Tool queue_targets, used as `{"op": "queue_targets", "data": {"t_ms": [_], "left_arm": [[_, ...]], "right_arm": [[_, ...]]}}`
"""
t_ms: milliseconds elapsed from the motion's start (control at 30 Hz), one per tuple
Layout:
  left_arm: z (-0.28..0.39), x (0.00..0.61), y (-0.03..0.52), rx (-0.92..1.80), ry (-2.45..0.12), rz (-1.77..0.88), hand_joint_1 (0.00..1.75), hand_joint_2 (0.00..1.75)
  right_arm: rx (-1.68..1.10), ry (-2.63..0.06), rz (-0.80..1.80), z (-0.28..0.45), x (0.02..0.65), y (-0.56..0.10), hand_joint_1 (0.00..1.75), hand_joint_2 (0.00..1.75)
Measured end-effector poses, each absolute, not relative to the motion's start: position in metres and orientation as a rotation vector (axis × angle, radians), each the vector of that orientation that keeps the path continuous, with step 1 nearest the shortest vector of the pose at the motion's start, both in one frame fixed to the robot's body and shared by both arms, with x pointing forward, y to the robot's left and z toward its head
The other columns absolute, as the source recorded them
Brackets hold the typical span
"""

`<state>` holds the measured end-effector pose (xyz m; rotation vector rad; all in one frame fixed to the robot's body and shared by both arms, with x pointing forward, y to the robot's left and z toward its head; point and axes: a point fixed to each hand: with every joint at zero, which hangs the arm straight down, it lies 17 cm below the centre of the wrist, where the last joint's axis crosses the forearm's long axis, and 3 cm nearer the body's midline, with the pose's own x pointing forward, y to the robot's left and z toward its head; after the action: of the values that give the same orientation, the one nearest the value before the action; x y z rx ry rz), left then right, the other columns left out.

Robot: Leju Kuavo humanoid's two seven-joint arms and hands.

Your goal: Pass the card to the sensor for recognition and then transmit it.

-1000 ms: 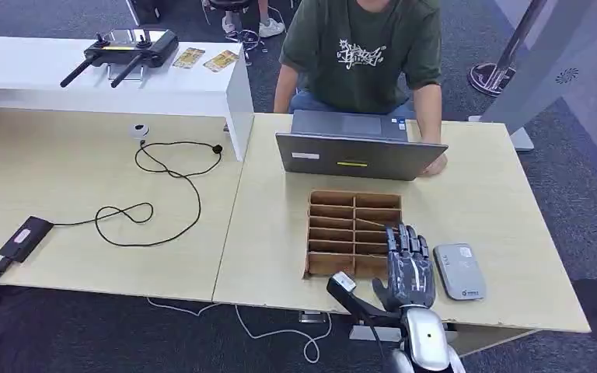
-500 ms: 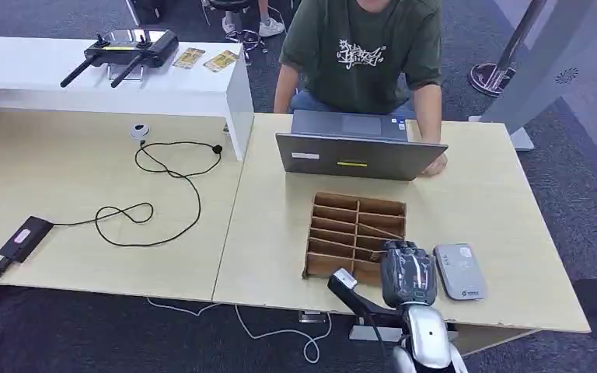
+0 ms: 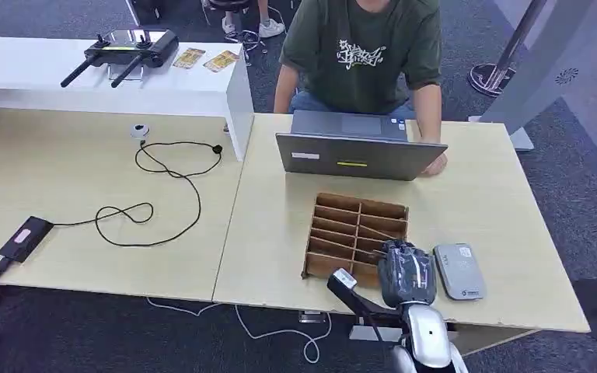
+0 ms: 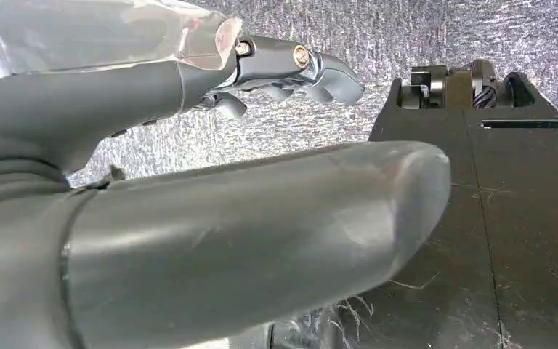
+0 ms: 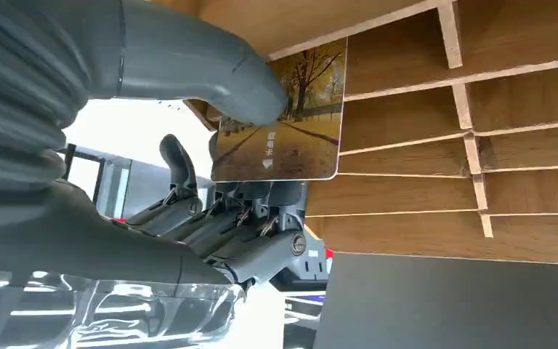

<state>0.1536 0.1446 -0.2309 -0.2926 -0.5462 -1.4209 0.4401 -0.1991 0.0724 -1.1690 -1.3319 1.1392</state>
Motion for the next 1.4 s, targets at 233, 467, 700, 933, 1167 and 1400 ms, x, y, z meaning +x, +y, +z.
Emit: {"op": "queue_targets", "data": {"t_ms": [233,467,700,933,1167,1400], "left_arm": [[-0.231,0.154,0.145,-0.288,-0.551,-1.421,0.0,0.0],[-0.231,0.154,0.146,-0.287,-0.552,-1.42,0.0,0.0],[-0.231,0.154,0.146,-0.286,-0.552,-1.42,0.0,0.0],[-0.231,0.154,0.146,-0.287,-0.553,-1.42,0.0,0.0],[-0.232,0.154,0.146,-0.283,-0.561,-1.418,0.0,0.0],[-0.231,0.154,0.145,-0.285,-0.56,-1.42,0.0,0.0]], "right_arm": [[-1.201,-1.393,1.097,0.086,0.438,-0.198,1.45,1.75],[-1.282,-1.509,0.97,0.129,0.435,-0.207,1.43,1.75],[-1.296,-1.518,0.939,0.138,0.434,-0.212,1.43,1.75],[-1.301,-1.525,0.928,0.141,0.433,-0.213,1.41,1.75],[-1.363,-1.603,0.812,0.169,0.419,-0.224,1.5,1.75],[-1.376,-1.631,0.676,0.186,0.405,-0.244,1.52,1.75]]}}
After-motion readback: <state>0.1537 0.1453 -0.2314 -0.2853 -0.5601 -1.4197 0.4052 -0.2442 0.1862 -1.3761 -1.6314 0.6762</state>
